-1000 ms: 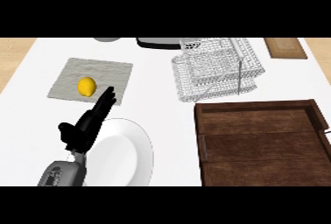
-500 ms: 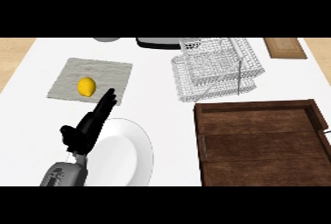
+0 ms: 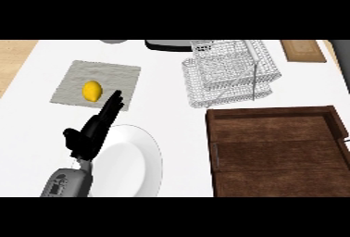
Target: Pick the pear from the tray and place it in the tiered basket
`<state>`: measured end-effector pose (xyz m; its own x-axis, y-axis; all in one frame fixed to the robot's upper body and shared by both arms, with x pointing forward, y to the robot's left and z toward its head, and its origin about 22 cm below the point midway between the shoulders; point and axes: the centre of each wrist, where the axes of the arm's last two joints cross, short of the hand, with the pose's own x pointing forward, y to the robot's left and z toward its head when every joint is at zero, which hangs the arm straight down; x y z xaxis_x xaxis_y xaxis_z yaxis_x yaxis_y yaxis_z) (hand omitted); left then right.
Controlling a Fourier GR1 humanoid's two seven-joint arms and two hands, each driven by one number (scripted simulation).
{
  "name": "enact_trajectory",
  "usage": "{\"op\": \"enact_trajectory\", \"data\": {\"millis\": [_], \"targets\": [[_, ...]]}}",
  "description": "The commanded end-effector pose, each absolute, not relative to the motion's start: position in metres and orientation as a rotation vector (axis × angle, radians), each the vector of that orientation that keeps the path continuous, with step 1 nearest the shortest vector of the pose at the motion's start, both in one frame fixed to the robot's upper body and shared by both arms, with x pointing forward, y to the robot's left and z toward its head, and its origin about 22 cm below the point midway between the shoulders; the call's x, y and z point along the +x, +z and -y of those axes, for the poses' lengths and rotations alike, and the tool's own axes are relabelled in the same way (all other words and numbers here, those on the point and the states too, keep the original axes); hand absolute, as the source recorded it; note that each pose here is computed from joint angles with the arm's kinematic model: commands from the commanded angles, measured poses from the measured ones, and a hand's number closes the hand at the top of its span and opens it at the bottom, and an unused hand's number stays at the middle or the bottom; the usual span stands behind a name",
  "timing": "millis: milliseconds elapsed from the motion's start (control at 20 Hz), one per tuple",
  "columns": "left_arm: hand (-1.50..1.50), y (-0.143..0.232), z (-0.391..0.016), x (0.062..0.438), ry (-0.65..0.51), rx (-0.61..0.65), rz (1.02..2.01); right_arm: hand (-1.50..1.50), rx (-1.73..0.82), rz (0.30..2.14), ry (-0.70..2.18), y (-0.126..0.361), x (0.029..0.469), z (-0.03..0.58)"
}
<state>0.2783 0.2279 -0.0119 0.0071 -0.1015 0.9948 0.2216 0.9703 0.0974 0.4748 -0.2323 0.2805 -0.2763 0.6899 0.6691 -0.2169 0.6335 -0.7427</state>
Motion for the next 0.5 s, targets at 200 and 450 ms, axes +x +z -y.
{"op": "enact_trajectory", "data": {"millis": [200, 450], "targets": [[0.00, -0.017, -0.228, 0.281, -0.259, -0.093, 1.542, 1.50, -0.349, 1.618, 0.951, 0.250, 0.482, 0.196], [0.00, -0.026, -0.237, 0.270, -0.260, -0.097, 1.543, 1.50, -0.229, 1.588, 0.928, 0.235, 0.484, 0.170]]}}
